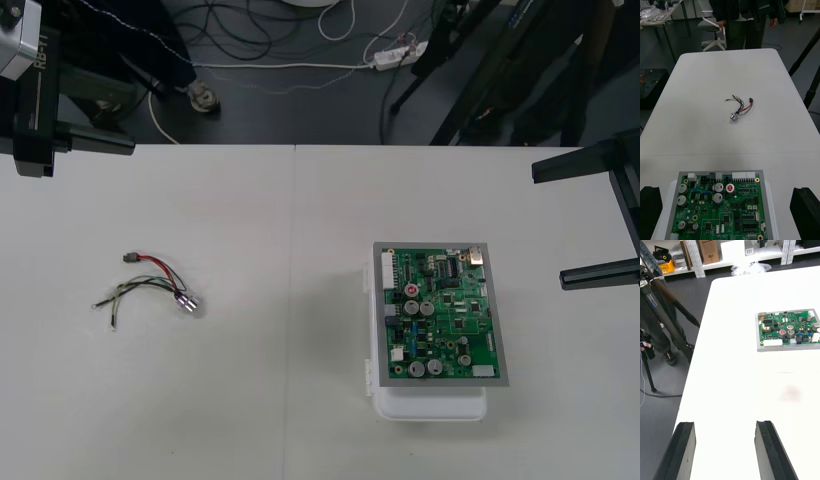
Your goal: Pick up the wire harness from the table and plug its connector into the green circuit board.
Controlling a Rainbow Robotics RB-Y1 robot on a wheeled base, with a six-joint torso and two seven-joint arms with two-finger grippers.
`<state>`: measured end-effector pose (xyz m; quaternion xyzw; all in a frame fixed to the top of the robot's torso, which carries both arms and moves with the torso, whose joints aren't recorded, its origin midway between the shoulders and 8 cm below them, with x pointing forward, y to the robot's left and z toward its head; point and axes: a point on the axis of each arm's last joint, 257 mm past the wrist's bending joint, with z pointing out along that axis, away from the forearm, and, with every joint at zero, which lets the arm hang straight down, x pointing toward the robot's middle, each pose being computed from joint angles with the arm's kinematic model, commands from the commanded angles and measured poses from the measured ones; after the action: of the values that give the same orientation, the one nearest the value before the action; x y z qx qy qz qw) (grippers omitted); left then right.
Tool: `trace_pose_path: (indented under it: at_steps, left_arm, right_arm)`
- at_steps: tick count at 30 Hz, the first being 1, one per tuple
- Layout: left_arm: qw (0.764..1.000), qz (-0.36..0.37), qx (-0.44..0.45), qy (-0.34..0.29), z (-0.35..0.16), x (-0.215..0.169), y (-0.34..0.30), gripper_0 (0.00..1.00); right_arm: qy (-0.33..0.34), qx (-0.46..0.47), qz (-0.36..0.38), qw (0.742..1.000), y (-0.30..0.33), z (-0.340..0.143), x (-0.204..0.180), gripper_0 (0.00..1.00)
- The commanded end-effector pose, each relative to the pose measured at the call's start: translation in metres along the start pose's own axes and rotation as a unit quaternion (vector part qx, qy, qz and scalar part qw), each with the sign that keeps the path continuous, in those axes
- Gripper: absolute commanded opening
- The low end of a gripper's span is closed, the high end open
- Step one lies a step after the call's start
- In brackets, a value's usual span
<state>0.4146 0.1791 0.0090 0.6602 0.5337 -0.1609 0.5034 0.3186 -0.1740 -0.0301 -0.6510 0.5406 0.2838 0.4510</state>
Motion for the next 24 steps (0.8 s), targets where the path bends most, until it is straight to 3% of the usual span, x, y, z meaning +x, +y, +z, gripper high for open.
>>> trace_pose_path:
  at_steps: [1, 24]
  left_arm:
    - [0.998, 0.054, -0.033, -0.001, -0.0101, -0.0235, 0.0226, 0.46]
    - [0.998, 0.054, -0.033, -0.001, -0.0101, -0.0235, 0.0226, 0.47]
  right_arm:
    - [0.012, 0.013, -0.028, 0.999, -0.0087, -0.0143, -0.0094, 1.0]
    - [0.012, 0.013, -0.028, 0.999, -0.0087, -0.0143, -0.0094, 1.0]
